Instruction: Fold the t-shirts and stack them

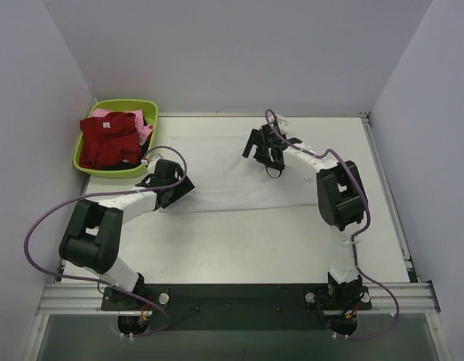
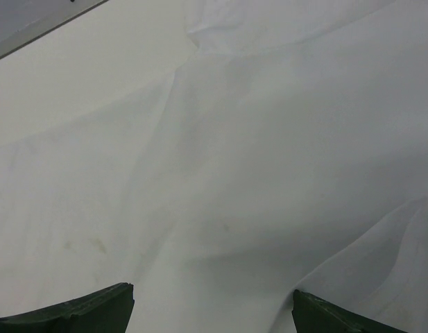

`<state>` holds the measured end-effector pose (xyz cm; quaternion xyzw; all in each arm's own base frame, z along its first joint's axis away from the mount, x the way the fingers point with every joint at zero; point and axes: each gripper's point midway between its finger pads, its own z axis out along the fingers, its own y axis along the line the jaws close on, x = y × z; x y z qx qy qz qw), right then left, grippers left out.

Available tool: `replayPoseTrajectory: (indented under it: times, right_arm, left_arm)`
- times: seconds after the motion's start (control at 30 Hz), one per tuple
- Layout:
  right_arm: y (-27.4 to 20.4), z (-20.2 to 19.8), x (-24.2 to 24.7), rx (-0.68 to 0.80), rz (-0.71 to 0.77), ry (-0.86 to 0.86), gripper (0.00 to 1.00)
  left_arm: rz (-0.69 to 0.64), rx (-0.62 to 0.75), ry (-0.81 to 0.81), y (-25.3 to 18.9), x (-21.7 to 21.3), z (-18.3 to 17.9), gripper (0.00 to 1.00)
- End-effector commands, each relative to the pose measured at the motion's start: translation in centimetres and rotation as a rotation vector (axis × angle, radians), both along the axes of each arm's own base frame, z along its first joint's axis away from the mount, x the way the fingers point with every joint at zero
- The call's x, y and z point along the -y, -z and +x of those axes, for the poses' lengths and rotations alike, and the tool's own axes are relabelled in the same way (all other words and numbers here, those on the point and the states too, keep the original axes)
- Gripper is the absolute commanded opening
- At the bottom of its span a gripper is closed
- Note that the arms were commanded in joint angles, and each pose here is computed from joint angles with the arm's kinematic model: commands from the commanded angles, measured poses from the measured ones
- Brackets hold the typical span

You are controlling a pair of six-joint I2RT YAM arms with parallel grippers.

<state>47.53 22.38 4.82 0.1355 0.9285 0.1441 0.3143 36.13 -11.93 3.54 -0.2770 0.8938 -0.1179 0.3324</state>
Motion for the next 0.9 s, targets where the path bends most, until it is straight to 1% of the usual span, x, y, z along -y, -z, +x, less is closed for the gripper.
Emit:
replayPoseTrajectory:
  times: [0.0, 0.07, 0.1, 0.13, 0.17, 0.23, 0.27, 0.3, 0.37, 0.5, 0.57, 0.7, 0.73, 0.87]
  right_arm:
    - [-3.1, 2.4, 0.6, 0.112, -0.018, 0.049, 1.00]
    - [-3.9, 1.1, 1.7, 0.138, -0.053, 0.067, 1.00]
    - [-4.8, 1.2, 2.8, 0.195, -0.095, 0.095, 1.00]
    - [-5.8, 0.9, 3.4, 0.235, -0.107, 0.108, 1.00]
    - [-7.4, -0.3, 4.3, 0.280, -0.118, 0.124, 1.00]
    - [-9.3, -1.3, 6.2, 0.334, -0.181, 0.150, 1.00]
    - [-11.9, -2.2, 6.8, 0.381, -0.180, 0.158, 1.00]
    - [-11.6, -3.2, 7.6, 0.373, -0.206, 0.162, 1.00]
    - [-13.5, -4.9, 8.7, 0.390, -0.229, 0.164, 1.00]
    - [-13.6, -7.1, 9.5, 0.374, -0.242, 0.153, 1.00]
    - [-12.0, -8.6, 10.1, 0.329, -0.259, 0.151, 1.00]
    - [-8.9, -10.5, 10.4, 0.267, -0.245, 0.138, 1.00]
    - [-8.7, -10.4, 10.2, 0.280, -0.230, 0.139, 1.00]
    - [-6.1, -11.4, 10.4, 0.239, -0.234, 0.135, 1.00]
  left_arm:
    - [-0.002, 0.023, 0.004, -0.6, -0.3, 0.1, 0.94]
    - [-0.006, 0.025, 0.008, -0.7, -0.2, 0.1, 0.94]
    - [-0.007, 0.033, 0.011, -1.0, -0.2, 0.0, 0.94]
    - [-0.009, 0.036, 0.013, -1.2, -0.1, -0.1, 0.94]
    - [-0.013, 0.040, 0.015, -1.4, -0.1, -0.1, 0.94]
    - [-0.023, 0.063, 0.021, -2.4, 0.1, 0.0, 0.94]
    - [-0.029, 0.067, 0.026, -2.7, 0.3, -0.1, 0.94]
    - [-0.037, 0.084, 0.029, -3.5, 0.5, 0.0, 0.94]
    - [-0.038, 0.095, 0.030, -4.4, 0.5, -0.1, 0.94]
    - [-0.041, 0.139, 0.018, -6.6, 0.3, 0.2, 0.94]
    - [-0.030, 0.158, 0.010, -7.6, 0.2, 0.9, 0.94]
    - [-0.020, 0.147, 0.016, -7.2, 0.7, 2.4, 0.94]
    - [-0.020, 0.140, 0.018, -7.1, 0.9, 2.7, 0.94]
    - [-0.014, 0.125, 0.024, -6.3, 1.3, 3.8, 0.94]
